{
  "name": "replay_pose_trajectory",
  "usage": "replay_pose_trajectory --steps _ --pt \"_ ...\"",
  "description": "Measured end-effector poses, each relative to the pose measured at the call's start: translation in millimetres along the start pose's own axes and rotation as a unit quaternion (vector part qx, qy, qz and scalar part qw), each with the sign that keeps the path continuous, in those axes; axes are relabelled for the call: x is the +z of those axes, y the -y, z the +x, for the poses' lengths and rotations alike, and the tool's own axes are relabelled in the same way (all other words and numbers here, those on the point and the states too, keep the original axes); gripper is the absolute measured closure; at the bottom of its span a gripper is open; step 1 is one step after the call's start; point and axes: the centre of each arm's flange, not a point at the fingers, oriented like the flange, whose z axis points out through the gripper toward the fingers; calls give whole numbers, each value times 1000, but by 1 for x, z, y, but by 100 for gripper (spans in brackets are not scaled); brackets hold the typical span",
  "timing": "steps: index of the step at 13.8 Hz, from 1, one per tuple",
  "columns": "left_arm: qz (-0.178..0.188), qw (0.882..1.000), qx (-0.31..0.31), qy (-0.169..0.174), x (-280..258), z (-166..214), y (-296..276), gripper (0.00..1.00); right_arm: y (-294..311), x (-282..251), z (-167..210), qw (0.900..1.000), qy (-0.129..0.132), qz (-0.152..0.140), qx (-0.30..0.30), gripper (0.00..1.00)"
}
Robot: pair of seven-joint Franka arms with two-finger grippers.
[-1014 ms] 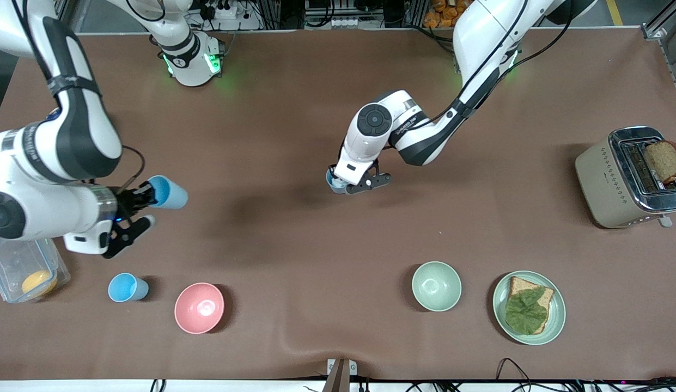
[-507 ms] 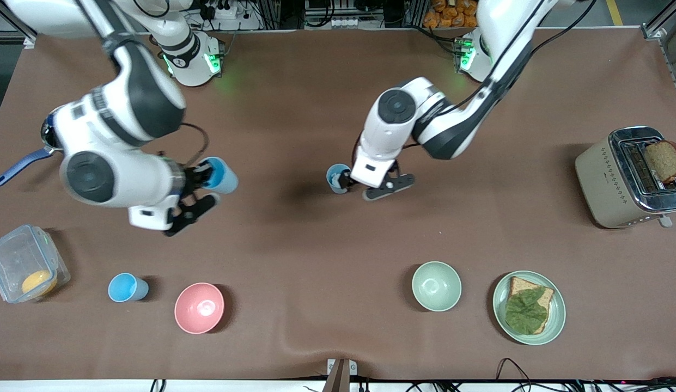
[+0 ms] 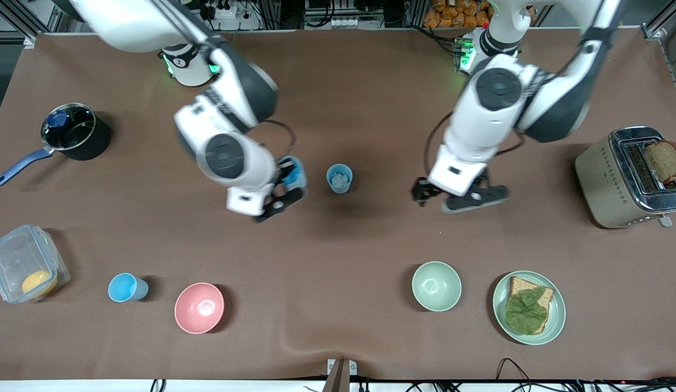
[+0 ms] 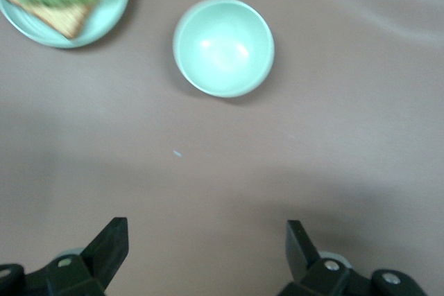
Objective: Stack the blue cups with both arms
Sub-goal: 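Withdraw the left gripper while the right gripper lowers its cup onto the tissue cup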
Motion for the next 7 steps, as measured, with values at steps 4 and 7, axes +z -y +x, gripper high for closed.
replay_pose_trajectory --steps 4,7 --pt "16 1000 -1 -1 -34 34 65 0 42 33 12 1000 -11 2 23 97" --pt "31 999 -26 24 -72 48 104 0 58 49 15 1000 -14 -12 20 97"
